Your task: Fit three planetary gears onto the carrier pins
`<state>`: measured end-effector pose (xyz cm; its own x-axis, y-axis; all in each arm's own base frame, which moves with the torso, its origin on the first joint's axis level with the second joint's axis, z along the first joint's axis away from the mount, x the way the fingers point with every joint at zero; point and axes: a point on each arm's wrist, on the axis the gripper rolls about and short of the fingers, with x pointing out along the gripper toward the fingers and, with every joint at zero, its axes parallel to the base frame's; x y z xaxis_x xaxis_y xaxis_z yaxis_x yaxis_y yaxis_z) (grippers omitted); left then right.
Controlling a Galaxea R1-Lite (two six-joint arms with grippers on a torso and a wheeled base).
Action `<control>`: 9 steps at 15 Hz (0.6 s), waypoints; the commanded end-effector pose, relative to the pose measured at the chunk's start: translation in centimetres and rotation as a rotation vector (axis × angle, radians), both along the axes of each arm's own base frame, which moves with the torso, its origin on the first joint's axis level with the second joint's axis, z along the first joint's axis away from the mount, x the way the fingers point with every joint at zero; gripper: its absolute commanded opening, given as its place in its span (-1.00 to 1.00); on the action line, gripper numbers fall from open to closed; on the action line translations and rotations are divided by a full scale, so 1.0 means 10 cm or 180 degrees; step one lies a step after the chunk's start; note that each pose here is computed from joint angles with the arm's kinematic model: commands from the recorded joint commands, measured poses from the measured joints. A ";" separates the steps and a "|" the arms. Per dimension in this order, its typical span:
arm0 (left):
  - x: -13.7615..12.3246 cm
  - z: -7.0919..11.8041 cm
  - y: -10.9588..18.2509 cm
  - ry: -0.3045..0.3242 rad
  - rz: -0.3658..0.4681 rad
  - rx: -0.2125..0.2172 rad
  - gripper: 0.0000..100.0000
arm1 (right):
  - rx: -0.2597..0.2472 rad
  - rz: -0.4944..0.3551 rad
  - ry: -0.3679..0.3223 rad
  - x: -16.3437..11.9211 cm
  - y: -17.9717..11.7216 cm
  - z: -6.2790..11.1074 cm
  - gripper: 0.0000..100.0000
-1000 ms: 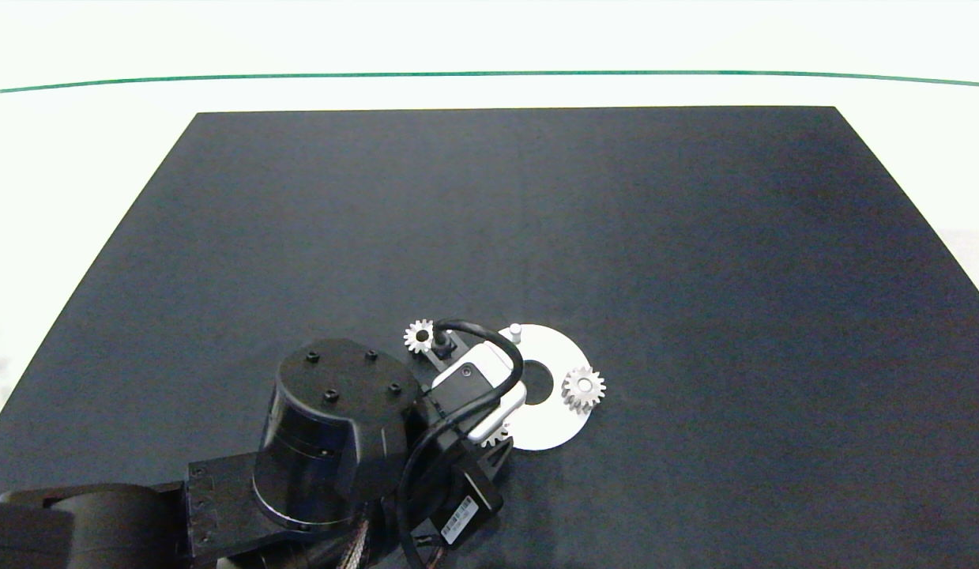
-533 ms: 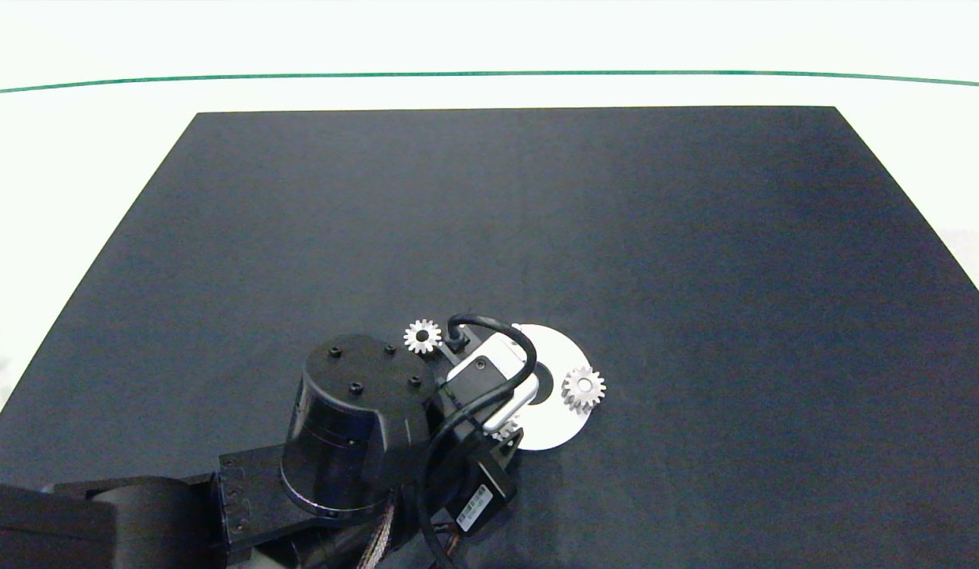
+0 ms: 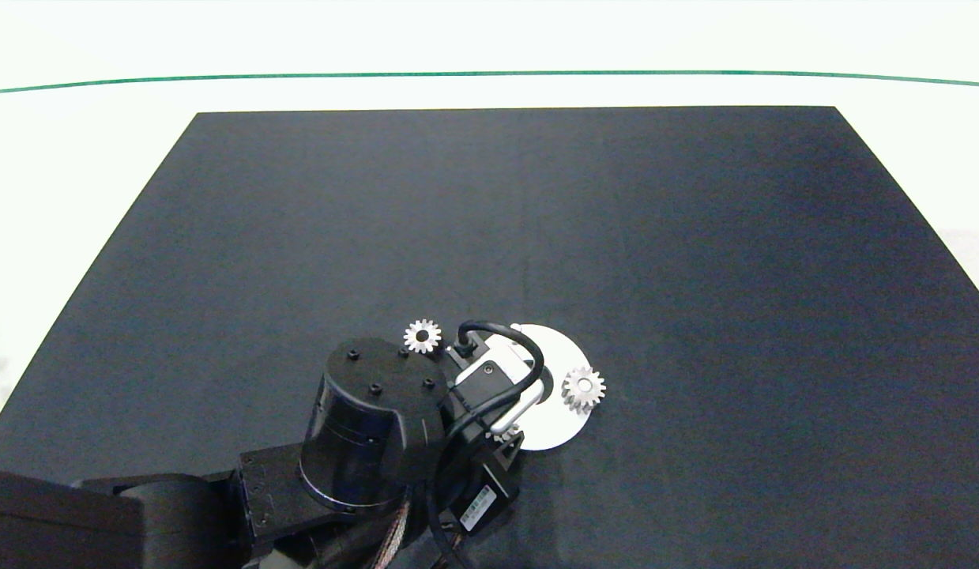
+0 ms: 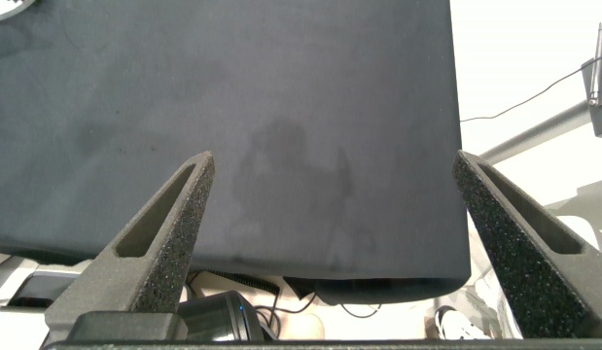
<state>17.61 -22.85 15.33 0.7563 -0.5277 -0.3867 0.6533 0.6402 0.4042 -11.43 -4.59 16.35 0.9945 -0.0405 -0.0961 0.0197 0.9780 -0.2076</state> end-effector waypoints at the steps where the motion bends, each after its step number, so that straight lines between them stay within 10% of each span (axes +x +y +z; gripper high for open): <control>1: 0.01 -0.01 -0.01 -0.0011 0.0008 0.0000 -0.80 | -0.0014 -0.0008 0.0032 -0.02 -0.01 0.00 1.00; 9: 0.03 0.00 -0.03 -0.0047 0.0002 -0.0005 -0.80 | -0.0015 -0.0003 0.0037 -0.04 -0.01 0.01 1.00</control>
